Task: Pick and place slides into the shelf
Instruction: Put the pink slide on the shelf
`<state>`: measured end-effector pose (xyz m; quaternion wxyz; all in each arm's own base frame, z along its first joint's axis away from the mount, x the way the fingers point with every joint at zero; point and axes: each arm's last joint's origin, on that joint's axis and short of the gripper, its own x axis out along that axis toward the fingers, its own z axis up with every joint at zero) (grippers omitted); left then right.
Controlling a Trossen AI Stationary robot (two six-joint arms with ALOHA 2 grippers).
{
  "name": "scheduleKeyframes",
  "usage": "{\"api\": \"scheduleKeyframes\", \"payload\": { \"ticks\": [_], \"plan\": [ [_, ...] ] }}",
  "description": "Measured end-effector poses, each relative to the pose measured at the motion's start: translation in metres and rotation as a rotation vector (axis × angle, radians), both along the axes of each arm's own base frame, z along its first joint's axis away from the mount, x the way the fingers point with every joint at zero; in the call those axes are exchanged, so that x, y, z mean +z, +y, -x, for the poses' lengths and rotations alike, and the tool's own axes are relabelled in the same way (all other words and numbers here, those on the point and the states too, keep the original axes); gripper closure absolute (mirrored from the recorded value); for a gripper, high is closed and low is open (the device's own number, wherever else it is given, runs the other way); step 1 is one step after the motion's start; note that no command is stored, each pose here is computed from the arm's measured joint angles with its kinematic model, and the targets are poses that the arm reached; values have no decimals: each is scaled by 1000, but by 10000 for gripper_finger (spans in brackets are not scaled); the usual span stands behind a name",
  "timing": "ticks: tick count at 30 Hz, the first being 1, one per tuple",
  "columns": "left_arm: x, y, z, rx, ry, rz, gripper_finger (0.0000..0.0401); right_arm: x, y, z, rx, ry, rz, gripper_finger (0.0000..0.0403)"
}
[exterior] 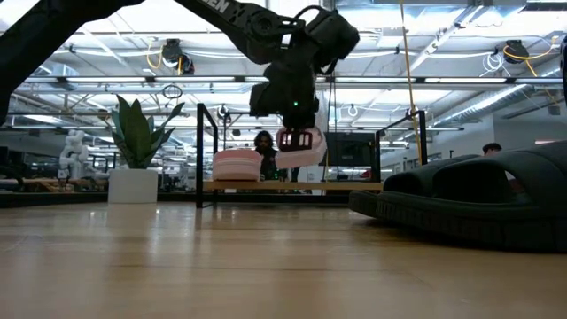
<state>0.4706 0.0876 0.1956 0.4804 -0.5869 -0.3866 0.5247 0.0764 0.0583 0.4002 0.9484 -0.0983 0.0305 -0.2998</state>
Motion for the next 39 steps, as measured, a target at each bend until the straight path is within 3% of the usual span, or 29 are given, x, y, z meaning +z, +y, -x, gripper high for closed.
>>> {"api": "scheduleKeyframes", "payload": {
  "ticks": [13,25,32,39],
  "plan": [
    [-11,8,9,11,-22,120,401,0,0,0,1,1,3,375],
    [-10,9,13,30,10,110,401,0,0,0,1,0,2,375],
    [14,11,19,12,165,207,401,1,-5,3,1,-10,-12,375],
    [39,21,15,21,127,193,401,3,-9,6,1,-20,-26,375]
  ]
}}
